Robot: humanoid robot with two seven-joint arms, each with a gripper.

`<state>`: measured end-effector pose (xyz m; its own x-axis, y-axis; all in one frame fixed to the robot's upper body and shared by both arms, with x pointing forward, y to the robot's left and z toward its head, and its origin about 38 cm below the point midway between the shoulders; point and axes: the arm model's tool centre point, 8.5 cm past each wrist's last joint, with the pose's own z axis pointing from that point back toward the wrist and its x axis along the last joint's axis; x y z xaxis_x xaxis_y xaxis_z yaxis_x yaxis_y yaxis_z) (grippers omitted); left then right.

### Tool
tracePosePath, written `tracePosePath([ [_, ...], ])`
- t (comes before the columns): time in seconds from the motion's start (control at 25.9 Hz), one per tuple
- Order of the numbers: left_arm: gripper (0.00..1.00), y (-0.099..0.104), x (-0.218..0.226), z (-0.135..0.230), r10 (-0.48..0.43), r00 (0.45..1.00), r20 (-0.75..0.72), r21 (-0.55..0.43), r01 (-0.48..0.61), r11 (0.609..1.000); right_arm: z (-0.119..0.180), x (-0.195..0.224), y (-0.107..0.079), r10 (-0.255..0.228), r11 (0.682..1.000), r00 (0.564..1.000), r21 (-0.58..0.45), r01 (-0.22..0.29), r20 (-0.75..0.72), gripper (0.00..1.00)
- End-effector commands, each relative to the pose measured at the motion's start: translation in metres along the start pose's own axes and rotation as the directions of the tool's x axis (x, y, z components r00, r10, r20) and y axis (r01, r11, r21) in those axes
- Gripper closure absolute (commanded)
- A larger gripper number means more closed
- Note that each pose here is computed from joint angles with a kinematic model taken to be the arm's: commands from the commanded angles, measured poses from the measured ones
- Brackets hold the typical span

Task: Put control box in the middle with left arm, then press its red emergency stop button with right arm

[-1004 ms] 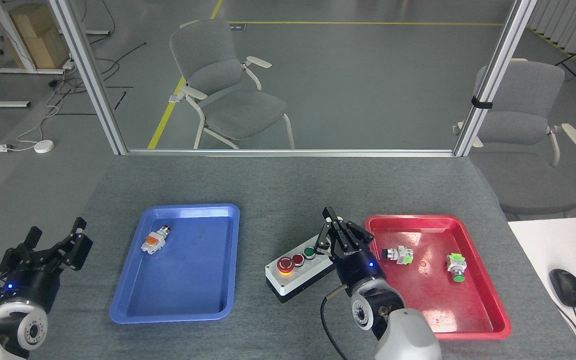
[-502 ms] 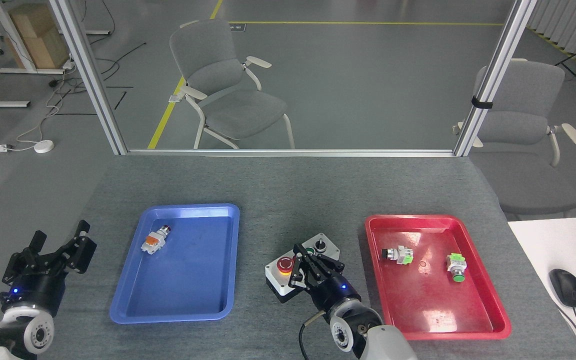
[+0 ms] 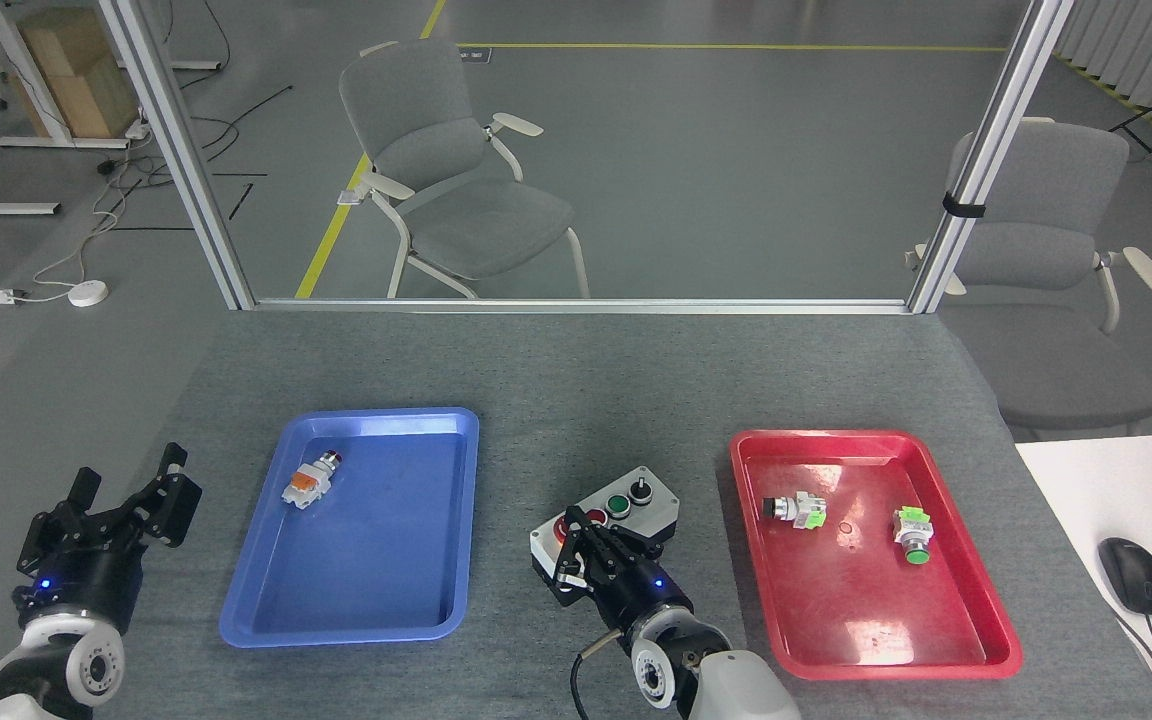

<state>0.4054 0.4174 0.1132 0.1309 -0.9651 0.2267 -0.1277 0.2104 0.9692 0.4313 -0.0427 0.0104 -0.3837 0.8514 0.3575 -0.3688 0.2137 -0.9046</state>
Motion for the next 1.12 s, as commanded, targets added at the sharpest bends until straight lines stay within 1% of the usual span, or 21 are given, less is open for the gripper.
tracePosePath([
  [0.0,0.01,-0.012,0.008,0.001,0.038,0.998,-0.050,-0.011,-0.038,0.999,0.000,0.000,0.008,-0.003,0.999,1.000,0.033,0.003,-0.002,1.00],
  [0.12,0.01,-0.033,0.035,0.004,0.086,0.996,-0.024,-0.040,-0.087,0.995,0.001,-0.002,0.013,-0.004,0.999,1.000,0.049,0.005,-0.007,1.00],
  [0.19,0.01,-0.056,0.055,0.013,0.106,0.994,0.002,-0.088,-0.105,0.991,0.002,-0.005,0.023,-0.005,0.997,1.000,0.076,0.007,-0.016,1.00],
  [0.23,0.01,-0.063,0.060,0.018,0.108,0.994,0.010,-0.097,-0.107,0.990,0.002,-0.006,0.026,-0.008,0.996,1.000,0.084,0.009,-0.020,1.00],
  [0.31,0.01,-0.075,0.065,0.028,0.105,0.994,0.018,-0.105,-0.103,0.989,0.003,-0.007,0.027,-0.009,0.997,1.000,0.083,0.011,-0.025,1.00],
  [0.39,0.01,-0.079,0.071,0.029,0.104,0.994,0.025,-0.103,-0.101,0.990,0.002,-0.006,0.023,-0.010,0.997,1.000,0.070,0.012,-0.023,1.00],
  [0.46,0.01,-0.084,0.076,0.028,0.095,0.995,0.013,-0.117,-0.093,0.989,0.000,-0.006,0.015,-0.007,0.999,1.000,0.038,0.008,-0.022,1.00],
  [0.5,0.01,-0.086,0.080,0.028,0.085,0.996,0.004,-0.125,-0.084,0.989,-0.002,-0.005,0.007,-0.004,1.000,1.000,0.010,0.004,-0.019,1.00],
  [0.58,0.01,-0.089,0.084,0.027,0.050,0.998,-0.024,-0.125,-0.053,0.991,-0.006,0.004,-0.011,-0.013,0.996,1.000,-0.083,0.013,-0.001,1.00],
  [0.66,0.01,-0.088,0.087,0.027,0.026,0.999,-0.045,-0.096,-0.030,0.995,-0.006,0.007,-0.029,-0.006,0.982,1.000,-0.187,0.008,0.011,0.89],
  [0.73,0.01,-0.089,0.090,0.027,0.048,0.997,-0.052,-0.086,-0.052,0.995,-0.003,0.009,-0.046,-0.004,0.954,1.000,-0.300,0.010,0.019,0.71],
  [0.81,0.01,-0.089,0.090,0.027,0.051,0.997,-0.057,-0.087,-0.055,0.995,0.002,0.004,-0.065,-0.012,0.909,1.000,-0.417,0.014,0.008,0.50],
  [0.85,0.01,-0.089,0.090,0.027,0.052,0.997,-0.059,-0.087,-0.057,0.995,0.005,-0.004,-0.072,-0.026,0.885,1.000,-0.464,0.020,-0.008,0.28],
  [0.89,0.01,-0.089,0.090,0.027,0.052,0.997,-0.059,-0.087,-0.057,0.995,0.009,-0.013,-0.080,-0.045,0.862,0.999,-0.506,0.025,-0.028,0.00],
  [0.96,0.01,-0.089,0.090,0.027,0.052,0.997,-0.059,-0.087,-0.057,0.995,0.016,-0.031,-0.087,-0.081,0.830,0.995,-0.556,0.035,-0.059,0.00],
  [1.08,0.01,-0.089,0.090,0.027,0.052,0.997,-0.059,-0.087,-0.057,0.995,0.024,-0.049,-0.098,-0.105,0.806,0.990,-0.591,0.028,-0.097,0.00],
])
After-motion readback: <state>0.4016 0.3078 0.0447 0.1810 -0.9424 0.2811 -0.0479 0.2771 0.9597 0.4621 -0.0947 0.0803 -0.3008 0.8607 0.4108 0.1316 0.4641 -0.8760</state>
